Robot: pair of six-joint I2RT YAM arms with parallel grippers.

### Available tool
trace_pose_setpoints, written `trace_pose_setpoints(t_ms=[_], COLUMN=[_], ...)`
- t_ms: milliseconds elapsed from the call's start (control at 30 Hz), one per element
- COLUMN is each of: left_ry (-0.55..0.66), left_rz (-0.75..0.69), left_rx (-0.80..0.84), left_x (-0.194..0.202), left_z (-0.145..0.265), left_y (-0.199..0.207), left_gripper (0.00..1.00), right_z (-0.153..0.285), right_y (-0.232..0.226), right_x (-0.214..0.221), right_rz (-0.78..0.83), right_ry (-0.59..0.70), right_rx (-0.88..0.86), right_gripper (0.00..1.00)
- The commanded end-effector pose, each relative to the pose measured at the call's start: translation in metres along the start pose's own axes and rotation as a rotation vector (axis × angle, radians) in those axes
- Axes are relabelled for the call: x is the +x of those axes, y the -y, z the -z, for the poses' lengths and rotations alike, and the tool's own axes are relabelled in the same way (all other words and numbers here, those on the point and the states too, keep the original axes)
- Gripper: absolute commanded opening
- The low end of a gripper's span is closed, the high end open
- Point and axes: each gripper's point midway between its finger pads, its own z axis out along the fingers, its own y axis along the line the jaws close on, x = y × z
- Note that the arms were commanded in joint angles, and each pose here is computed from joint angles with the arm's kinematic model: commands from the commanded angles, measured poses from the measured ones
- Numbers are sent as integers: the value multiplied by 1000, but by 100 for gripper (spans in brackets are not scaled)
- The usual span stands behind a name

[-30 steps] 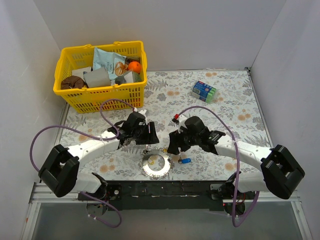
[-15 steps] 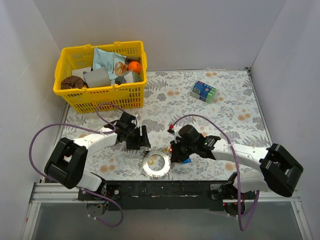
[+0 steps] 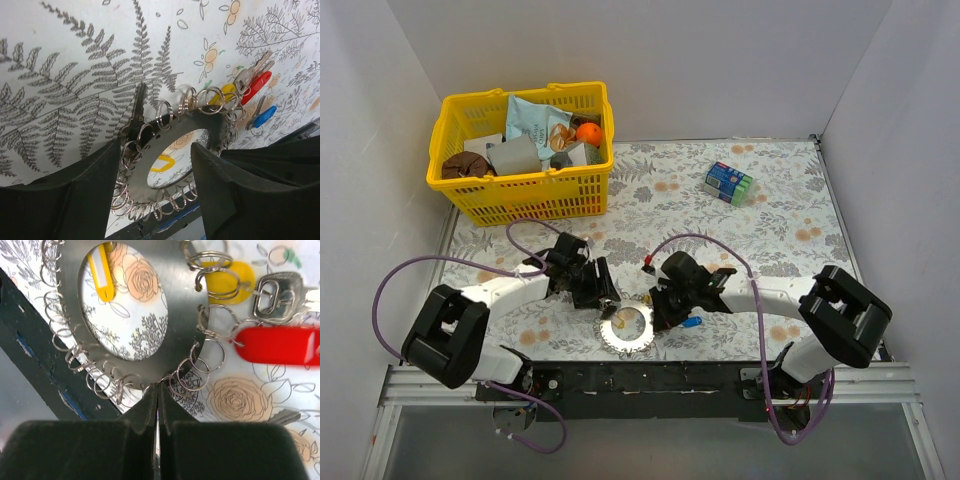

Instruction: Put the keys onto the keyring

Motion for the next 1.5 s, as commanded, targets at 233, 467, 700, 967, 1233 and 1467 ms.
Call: trace_pose_setpoints(t_ms=[233,467,700,967,1233,1467], left_ry=[-34,-64,-145,56,180,190], left_rz=[100,97,45,-67,-123,19], left_rx=[6,27,57,-58,-80,23], left_x=[30,42,73,24,-7,-21], left_z=[8,4,-10,20,46,44], left_y=[-11,0,29,42,56,25], left_gripper=[48,46,46,71,83,80], right_z=[-1,-1,-2,22,43,40], right_y=[32,48,55,49,26,-2], right_x=[-50,-71,-93,-110,-127,-134], right_rz=[96,131,156,180,219,256], right_ry=[41,53,71,127,206,248], right_rx=[185,217,244,256,201,72], right_gripper=[4,4,4,14,43,61])
